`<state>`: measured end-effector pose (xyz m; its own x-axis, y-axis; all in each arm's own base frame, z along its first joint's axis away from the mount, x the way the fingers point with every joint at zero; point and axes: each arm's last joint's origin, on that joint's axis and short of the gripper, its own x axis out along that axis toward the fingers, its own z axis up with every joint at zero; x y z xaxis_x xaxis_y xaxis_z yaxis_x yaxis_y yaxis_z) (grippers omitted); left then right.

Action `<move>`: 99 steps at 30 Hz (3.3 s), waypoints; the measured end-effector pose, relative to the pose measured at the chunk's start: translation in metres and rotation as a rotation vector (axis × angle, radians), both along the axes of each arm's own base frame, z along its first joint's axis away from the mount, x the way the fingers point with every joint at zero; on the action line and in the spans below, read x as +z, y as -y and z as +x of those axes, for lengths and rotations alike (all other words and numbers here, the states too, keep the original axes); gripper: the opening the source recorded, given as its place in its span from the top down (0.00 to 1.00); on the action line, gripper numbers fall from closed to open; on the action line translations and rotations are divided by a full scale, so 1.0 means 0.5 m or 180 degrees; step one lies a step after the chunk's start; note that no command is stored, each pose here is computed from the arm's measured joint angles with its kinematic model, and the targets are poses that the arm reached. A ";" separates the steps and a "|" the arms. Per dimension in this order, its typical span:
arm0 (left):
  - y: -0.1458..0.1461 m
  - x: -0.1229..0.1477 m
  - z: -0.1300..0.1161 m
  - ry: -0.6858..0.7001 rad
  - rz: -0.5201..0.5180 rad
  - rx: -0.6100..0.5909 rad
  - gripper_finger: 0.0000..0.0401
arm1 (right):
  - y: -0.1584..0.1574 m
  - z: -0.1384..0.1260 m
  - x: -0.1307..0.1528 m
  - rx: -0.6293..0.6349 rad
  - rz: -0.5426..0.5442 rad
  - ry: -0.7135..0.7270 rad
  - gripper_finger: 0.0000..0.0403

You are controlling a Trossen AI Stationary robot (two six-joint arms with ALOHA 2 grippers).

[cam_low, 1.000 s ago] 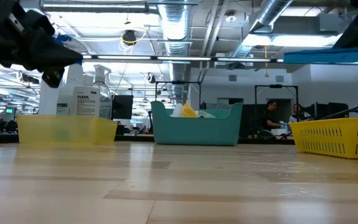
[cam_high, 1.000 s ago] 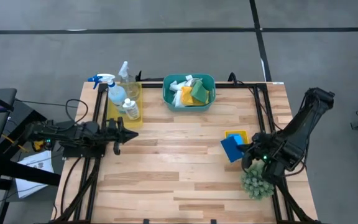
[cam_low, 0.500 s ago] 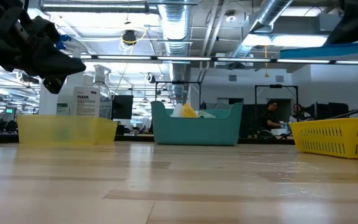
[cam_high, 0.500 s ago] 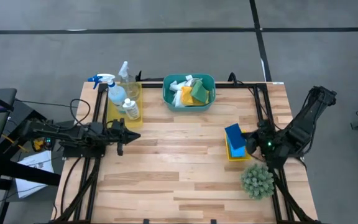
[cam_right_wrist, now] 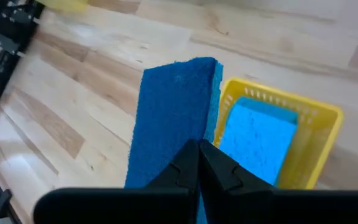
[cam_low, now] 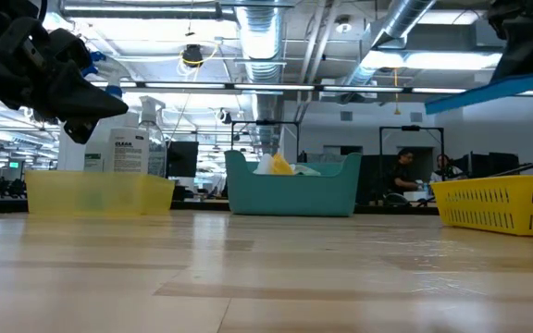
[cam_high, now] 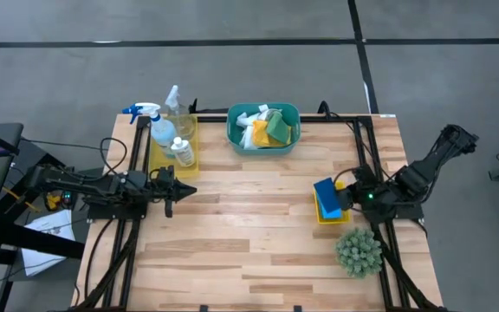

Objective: Pick & Place Kitchen Items
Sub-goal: Put the blue sponge into the right yellow bin

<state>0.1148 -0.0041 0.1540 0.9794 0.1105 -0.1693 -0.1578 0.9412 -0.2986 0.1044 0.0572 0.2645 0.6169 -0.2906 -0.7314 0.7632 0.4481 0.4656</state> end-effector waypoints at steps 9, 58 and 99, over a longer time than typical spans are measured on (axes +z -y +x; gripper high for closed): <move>0.000 0.000 0.000 0.0000 0.0000 -0.0002 0.99 | 0.002 -0.002 -0.045 -0.0291 0.0251 -0.0123 1.00; 0.000 0.001 0.000 0.0004 -0.0001 -0.0004 0.99 | 0.032 0.079 -0.072 -0.0210 0.0273 0.0215 1.00; 0.000 0.001 0.000 0.0004 -0.0001 -0.0004 0.99 | -0.016 0.049 -0.173 -0.0728 0.0394 0.0428 1.00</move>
<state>0.1148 -0.0042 0.1544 0.9797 0.1092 -0.1681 -0.1563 0.9413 -0.2991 0.1289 0.0654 0.1783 0.6395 -0.3469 -0.6861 0.7655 0.2051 0.6098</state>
